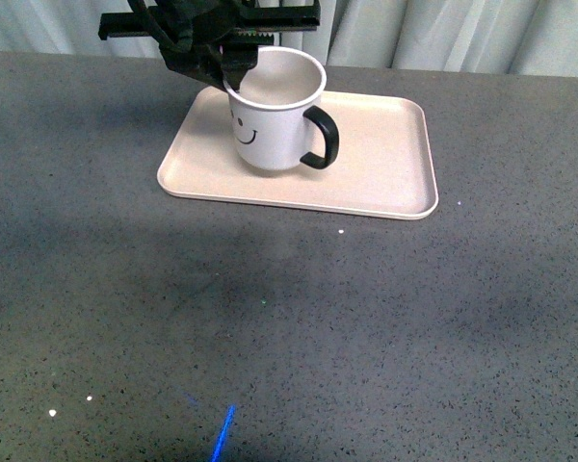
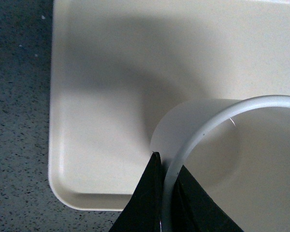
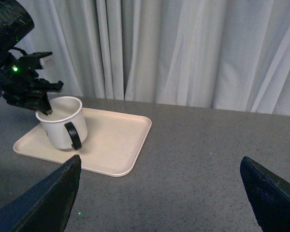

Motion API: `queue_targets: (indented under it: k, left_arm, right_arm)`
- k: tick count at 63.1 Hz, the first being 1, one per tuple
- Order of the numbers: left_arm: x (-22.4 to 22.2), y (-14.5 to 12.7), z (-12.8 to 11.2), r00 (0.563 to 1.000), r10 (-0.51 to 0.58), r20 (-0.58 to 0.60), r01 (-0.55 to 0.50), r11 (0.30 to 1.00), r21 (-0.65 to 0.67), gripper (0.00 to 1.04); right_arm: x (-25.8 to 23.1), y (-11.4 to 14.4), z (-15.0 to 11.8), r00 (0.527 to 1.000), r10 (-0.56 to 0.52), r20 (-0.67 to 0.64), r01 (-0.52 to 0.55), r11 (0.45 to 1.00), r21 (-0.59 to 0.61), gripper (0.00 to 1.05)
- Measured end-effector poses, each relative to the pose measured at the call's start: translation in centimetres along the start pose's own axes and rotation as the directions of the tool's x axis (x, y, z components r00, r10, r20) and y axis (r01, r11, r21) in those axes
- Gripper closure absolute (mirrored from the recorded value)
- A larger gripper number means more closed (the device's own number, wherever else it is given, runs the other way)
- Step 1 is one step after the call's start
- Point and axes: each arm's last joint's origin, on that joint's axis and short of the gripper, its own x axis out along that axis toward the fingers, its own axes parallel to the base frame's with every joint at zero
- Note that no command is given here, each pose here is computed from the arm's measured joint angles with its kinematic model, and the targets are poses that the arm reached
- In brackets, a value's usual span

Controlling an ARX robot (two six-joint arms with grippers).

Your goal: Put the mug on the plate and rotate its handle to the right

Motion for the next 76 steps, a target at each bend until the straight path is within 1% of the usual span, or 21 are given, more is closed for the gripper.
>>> queue_targets:
  k: [22, 32, 37, 38, 40, 46, 48, 51, 59, 60, 62, 67, 71, 73, 74, 75, 76]
  left_arm:
    - [1.8, -1.5, -1.1, 0.999, -0.011, -0.052, 0.012, 1.0, 0.017, 1.03]
    - [1.8, -1.9, -1.0, 0.998, -0.024, -0.051, 0.026, 0.999, 0.022, 1.02]
    - [1.9, -2.2, -0.9, 0.998, -0.038, -0.05, 0.039, 0.999, 0.025, 0.91]
    - [1.9, -2.3, -0.9, 0.998, -0.04, -0.048, 0.041, 0.999, 0.027, 0.87]
    - [1.8, -2.3, -0.9, 0.998, -0.043, -0.045, 0.045, 0.999, 0.028, 0.83]
    - [1.8, -2.5, -0.8, 0.998, -0.054, -0.032, 0.055, 0.998, 0.038, 0.67]
    - [1.8, -2.5, -0.8, 0.998, -0.055, -0.03, 0.056, 0.998, 0.042, 0.64]
    - [1.6, -2.6, -0.6, 0.998, -0.058, -0.017, 0.059, 0.997, 0.051, 0.55]
    - [0.3, -2.5, -0.4, 0.997, -0.068, 0.024, 0.066, 0.995, 0.081, 0.37]
    - [-0.1, -2.4, -0.4, 0.997, -0.069, 0.037, 0.066, 0.994, 0.085, 0.34]
    - [-0.5, -2.3, -0.3, 0.996, -0.071, 0.051, 0.066, 0.994, 0.093, 0.3]
    - [-3.0, -1.8, -0.2, 0.988, -0.077, 0.13, 0.064, 0.992, 0.105, 0.16]
    - [-4.8, -1.4, -0.3, 0.978, -0.079, 0.194, 0.058, 0.992, 0.113, 0.08]
    - [-5.8, -1.0, -0.4, 0.95, -0.035, 0.31, -0.006, 0.992, 0.128, 0.11]
    - [-6.5, -0.6, -0.5, 0.913, 0.006, 0.408, -0.059, 0.991, 0.118, 0.15]
    - [-6.8, -0.4, -0.6, 0.892, 0.026, 0.452, -0.084, 0.991, 0.109, 0.17]
    - [-8.0, 0.6, -1.1, 0.82, 0.072, 0.568, -0.138, 0.988, 0.073, 0.22]
  right_arm:
    - [0.0, 0.0, 0.0, 1.0, 0.0, 0.0, 0.0, 1.0, 0.0, 0.09]
    - [0.0, 0.0, 0.0, 1.0, 0.0, 0.0, 0.0, 1.0, 0.0, 0.09]
    - [0.0, 0.0, 0.0, 1.0, 0.0, 0.0, 0.0, 1.0, 0.0, 0.09]
    - [0.0, 0.0, 0.0, 1.0, 0.0, 0.0, 0.0, 1.0, 0.0, 0.09]
    - [0.0, 0.0, 0.0, 1.0, 0.0, 0.0, 0.0, 1.0, 0.0, 0.09]
    - [0.0, 0.0, 0.0, 1.0, 0.0, 0.0, 0.0, 1.0, 0.0, 0.09]
    - [0.0, 0.0, 0.0, 1.0, 0.0, 0.0, 0.0, 1.0, 0.0, 0.09]
    - [0.0, 0.0, 0.0, 1.0, 0.0, 0.0, 0.0, 1.0, 0.0, 0.09]
    - [0.0, 0.0, 0.0, 1.0, 0.0, 0.0, 0.0, 1.0, 0.0, 0.09]
    - [0.0, 0.0, 0.0, 1.0, 0.0, 0.0, 0.0, 1.0, 0.0, 0.09]
    - [0.0, 0.0, 0.0, 1.0, 0.0, 0.0, 0.0, 1.0, 0.0, 0.09]
    - [0.0, 0.0, 0.0, 1.0, 0.0, 0.0, 0.0, 1.0, 0.0, 0.09]
    - [0.0, 0.0, 0.0, 1.0, 0.0, 0.0, 0.0, 1.0, 0.0, 0.09]
    - [0.0, 0.0, 0.0, 1.0, 0.0, 0.0, 0.0, 1.0, 0.0, 0.09]
    - [0.0, 0.0, 0.0, 1.0, 0.0, 0.0, 0.0, 1.0, 0.0, 0.09]
    - [0.0, 0.0, 0.0, 1.0, 0.0, 0.0, 0.0, 1.0, 0.0, 0.09]
    - [0.0, 0.0, 0.0, 1.0, 0.0, 0.0, 0.0, 1.0, 0.0, 0.09]
